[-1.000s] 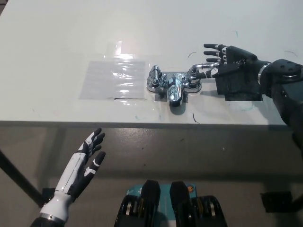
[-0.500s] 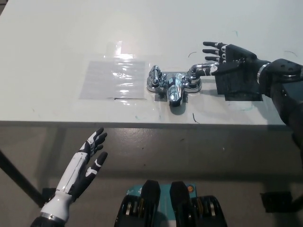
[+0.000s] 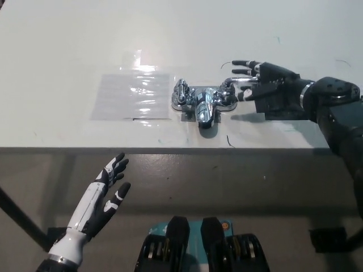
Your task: The faucet is at the center of the desk and the robot turn off the faucet by turning the right faucet handle using the right hand
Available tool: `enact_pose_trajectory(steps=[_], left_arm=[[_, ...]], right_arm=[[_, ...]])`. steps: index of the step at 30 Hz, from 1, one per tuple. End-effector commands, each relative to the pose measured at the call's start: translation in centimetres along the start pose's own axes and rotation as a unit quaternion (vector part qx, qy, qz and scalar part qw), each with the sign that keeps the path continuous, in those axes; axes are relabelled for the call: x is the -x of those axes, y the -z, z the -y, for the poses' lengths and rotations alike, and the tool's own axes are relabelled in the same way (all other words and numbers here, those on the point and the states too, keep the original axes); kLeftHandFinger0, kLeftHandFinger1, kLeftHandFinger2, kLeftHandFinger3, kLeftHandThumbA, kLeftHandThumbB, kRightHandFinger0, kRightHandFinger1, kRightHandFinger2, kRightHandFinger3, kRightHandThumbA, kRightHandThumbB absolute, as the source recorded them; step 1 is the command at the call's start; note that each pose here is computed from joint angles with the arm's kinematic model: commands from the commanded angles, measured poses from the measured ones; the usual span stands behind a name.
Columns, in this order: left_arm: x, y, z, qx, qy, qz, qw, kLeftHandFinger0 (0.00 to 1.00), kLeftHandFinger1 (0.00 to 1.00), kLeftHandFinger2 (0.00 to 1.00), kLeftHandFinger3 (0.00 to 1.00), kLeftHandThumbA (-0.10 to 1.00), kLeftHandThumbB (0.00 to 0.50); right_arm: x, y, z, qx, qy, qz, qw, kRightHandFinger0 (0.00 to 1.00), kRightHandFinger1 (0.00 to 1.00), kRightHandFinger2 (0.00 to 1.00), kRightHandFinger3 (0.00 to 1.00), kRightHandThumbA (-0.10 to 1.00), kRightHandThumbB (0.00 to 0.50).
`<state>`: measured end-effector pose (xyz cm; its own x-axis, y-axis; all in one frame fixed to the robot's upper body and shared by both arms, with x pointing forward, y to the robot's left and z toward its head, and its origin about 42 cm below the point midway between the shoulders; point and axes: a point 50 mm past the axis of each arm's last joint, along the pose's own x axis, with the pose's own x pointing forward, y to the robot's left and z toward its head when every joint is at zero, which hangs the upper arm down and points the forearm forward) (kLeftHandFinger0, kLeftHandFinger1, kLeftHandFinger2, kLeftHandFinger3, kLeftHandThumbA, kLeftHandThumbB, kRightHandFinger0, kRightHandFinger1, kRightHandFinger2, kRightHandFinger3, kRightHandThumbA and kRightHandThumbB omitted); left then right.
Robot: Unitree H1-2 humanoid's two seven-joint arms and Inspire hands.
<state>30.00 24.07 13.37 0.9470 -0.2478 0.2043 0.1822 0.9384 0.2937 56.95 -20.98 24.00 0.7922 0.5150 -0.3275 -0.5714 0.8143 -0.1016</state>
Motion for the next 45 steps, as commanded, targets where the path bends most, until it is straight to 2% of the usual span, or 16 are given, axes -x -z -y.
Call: enact_pose_trajectory(steps=[1, 3, 11, 13, 17, 22, 24, 29, 35, 36, 39, 45], left_arm=[[-0.6, -1.2, -0.5, -0.004, 0.005, 0.026, 1.0, 1.0, 1.0, 1.0, 1.0, 0.85, 0.223], [-0.7, -1.3, -0.5, -0.008, 0.006, 0.03, 0.999, 1.0, 1.0, 1.0, 1.0, 0.85, 0.217], [-0.9, -1.2, -0.6, -0.005, 0.005, 0.033, 0.999, 1.0, 1.0, 1.0, 1.0, 0.84, 0.221], [-0.9, -1.2, -0.6, -0.006, 0.006, 0.034, 0.999, 1.0, 1.0, 1.0, 1.0, 0.84, 0.212], [-0.9, -1.2, -0.7, -0.008, 0.006, 0.032, 0.999, 1.0, 1.0, 1.0, 1.0, 0.85, 0.221], [-0.9, -1.1, -0.7, -0.004, 0.005, 0.031, 0.999, 1.0, 1.0, 1.0, 1.0, 0.86, 0.229], [-0.8, -1.1, -0.6, -0.01, 0.006, 0.033, 0.999, 1.0, 1.0, 1.0, 1.0, 0.86, 0.224], [-0.9, -1.2, -0.6, -0.004, 0.004, 0.031, 1.0, 1.0, 1.0, 1.0, 1.0, 0.86, 0.22], [-0.6, -1.1, -0.6, -0.005, 0.004, 0.029, 1.0, 1.0, 1.0, 1.0, 1.0, 0.86, 0.217], [-0.6, -1.2, -0.7, -0.006, 0.003, 0.029, 1.0, 1.0, 1.0, 1.0, 1.0, 0.86, 0.216], [-0.6, -1.2, -0.7, -0.005, 0.004, 0.029, 1.0, 1.0, 1.0, 1.0, 1.0, 0.86, 0.217], [-0.5, -1.3, -0.8, -0.005, 0.004, 0.029, 1.0, 1.0, 1.0, 1.0, 1.0, 0.86, 0.219]], right_arm=[[-1.1, -0.3, -2.5, 0.033, -0.073, -0.008, 0.997, 1.0, 1.0, 1.0, 1.0, 1.0, 0.444], [-1.0, 0.2, -2.6, 0.044, -0.08, -0.007, 0.996, 1.0, 1.0, 1.0, 1.0, 1.0, 0.432], [-0.7, 0.0, -2.7, 0.053, -0.106, 0.016, 0.993, 1.0, 1.0, 1.0, 1.0, 1.0, 0.439], [-0.5, -0.4, -2.8, 0.054, -0.118, 0.038, 0.991, 1.0, 1.0, 1.0, 1.0, 1.0, 0.406], [-0.1, -1.7, -3.2, 0.051, -0.135, 0.077, 0.987, 1.0, 1.0, 1.0, 1.0, 1.0, 0.383], [0.4, -3.3, -4.1, 0.056, -0.15, 0.109, 0.981, 1.0, 1.0, 1.0, 1.0, 1.0, 0.381], [0.7, -4.1, -4.6, 0.06, -0.148, 0.118, 0.98, 1.0, 1.0, 1.0, 1.0, 1.0, 0.4], [0.8, -5.0, -5.8, 0.053, -0.121, 0.138, 0.982, 1.0, 1.0, 1.0, 1.0, 1.0, 0.371], [0.1, -4.6, -8.1, 0.06, -0.045, 0.153, 0.985, 1.0, 1.0, 1.0, 1.0, 1.0, 0.342], [-0.2, -4.6, -8.8, 0.059, -0.027, 0.155, 0.986, 1.0, 1.0, 1.0, 1.0, 1.0, 0.333], [-0.4, -4.8, -9.7, 0.055, -0.016, 0.168, 0.984, 1.0, 1.0, 1.0, 1.0, 1.0, 0.263], [-1.1, -4.6, -10.6, 0.009, 0.004, 0.179, 0.984, 1.0, 1.0, 1.0, 1.0, 1.0, 0.264]])
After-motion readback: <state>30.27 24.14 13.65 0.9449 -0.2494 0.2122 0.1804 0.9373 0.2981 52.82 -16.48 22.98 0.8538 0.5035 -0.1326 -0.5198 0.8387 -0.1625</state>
